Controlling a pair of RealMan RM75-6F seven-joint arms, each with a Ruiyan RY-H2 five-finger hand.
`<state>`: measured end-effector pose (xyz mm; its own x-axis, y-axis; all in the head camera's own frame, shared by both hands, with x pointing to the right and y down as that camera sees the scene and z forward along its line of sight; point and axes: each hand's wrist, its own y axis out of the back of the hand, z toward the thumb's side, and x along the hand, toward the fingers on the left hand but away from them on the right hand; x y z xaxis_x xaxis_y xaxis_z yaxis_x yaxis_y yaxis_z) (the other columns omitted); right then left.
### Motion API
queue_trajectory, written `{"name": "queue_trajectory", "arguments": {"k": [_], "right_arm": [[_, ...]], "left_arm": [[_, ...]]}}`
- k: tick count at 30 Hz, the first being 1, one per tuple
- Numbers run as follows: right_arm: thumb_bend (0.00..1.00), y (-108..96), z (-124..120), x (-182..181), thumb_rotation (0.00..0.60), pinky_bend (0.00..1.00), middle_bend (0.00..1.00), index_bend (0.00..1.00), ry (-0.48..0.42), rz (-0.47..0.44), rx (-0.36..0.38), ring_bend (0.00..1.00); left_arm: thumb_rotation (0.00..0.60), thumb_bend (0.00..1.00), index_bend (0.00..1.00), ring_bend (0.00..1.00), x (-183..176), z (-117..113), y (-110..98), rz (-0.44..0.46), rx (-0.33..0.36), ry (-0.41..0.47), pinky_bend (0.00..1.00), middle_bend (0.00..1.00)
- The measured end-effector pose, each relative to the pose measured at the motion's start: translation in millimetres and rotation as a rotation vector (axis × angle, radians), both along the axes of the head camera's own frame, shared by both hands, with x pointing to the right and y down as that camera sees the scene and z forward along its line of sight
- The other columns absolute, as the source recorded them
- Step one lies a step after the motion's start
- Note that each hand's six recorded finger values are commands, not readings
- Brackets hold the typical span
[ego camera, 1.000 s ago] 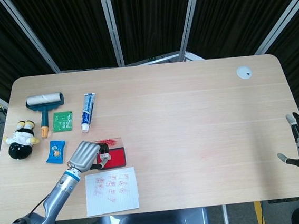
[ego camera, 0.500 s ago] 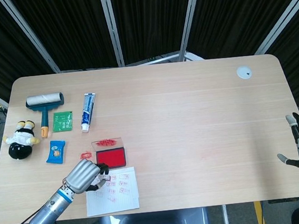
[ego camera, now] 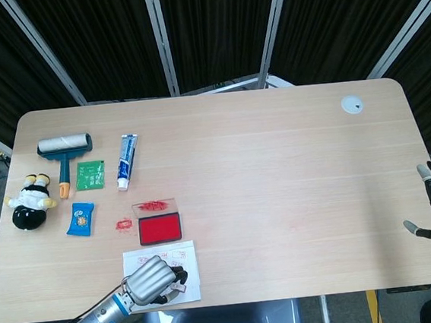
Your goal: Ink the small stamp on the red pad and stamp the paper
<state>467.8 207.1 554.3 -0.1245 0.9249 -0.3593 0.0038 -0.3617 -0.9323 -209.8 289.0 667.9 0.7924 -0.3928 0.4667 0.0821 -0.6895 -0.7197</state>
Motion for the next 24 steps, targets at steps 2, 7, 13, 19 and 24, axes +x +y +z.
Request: {"name": "queue_trajectory", "arguments": {"k": [2, 7, 13, 19, 24], "right_arm": [[0.00, 0.2, 0.0, 1.8, 0.600, 0.00, 0.00, 0.00, 0.002, 0.004, -0.001, 0.00], [0.00, 0.7, -0.6, 3.3, 0.600, 0.00, 0.00, 0.00, 0.004, 0.009, 0.000, 0.00], [0.00, 0.6, -1.3, 4.2, 0.600, 0.00, 0.00, 0.00, 0.003, 0.012, 0.002, 0.00], [0.00, 0.4, -0.6, 4.1, 0.600, 0.00, 0.00, 0.00, 0.002, 0.011, 0.000, 0.00], [0.00, 0.5, 0.0, 4.8, 0.600, 0.00, 0.00, 0.00, 0.003, 0.014, -0.003, 0.00]], "left_arm": [[0.600, 0.58, 0.61, 0.84, 2.7, 3.6, 4.0, 0.018, 0.006, -0.007, 0.92, 0.57], [0.600, 0.58, 0.61, 0.84, 8.4, 10.6, 9.6, 0.040, 0.020, -0.016, 0.92, 0.57], [0.600, 0.58, 0.61, 0.84, 12.6, 13.0, 10.1, 0.040, 0.042, -0.007, 0.92, 0.57], [0.600, 0.58, 0.62, 0.84, 14.5, 15.8, 12.1, 0.043, 0.040, -0.005, 0.92, 0.57], [0.600, 0.58, 0.62, 0.84, 14.5, 23.2, 14.3, 0.048, 0.035, -0.019, 0.92, 0.57]]}}
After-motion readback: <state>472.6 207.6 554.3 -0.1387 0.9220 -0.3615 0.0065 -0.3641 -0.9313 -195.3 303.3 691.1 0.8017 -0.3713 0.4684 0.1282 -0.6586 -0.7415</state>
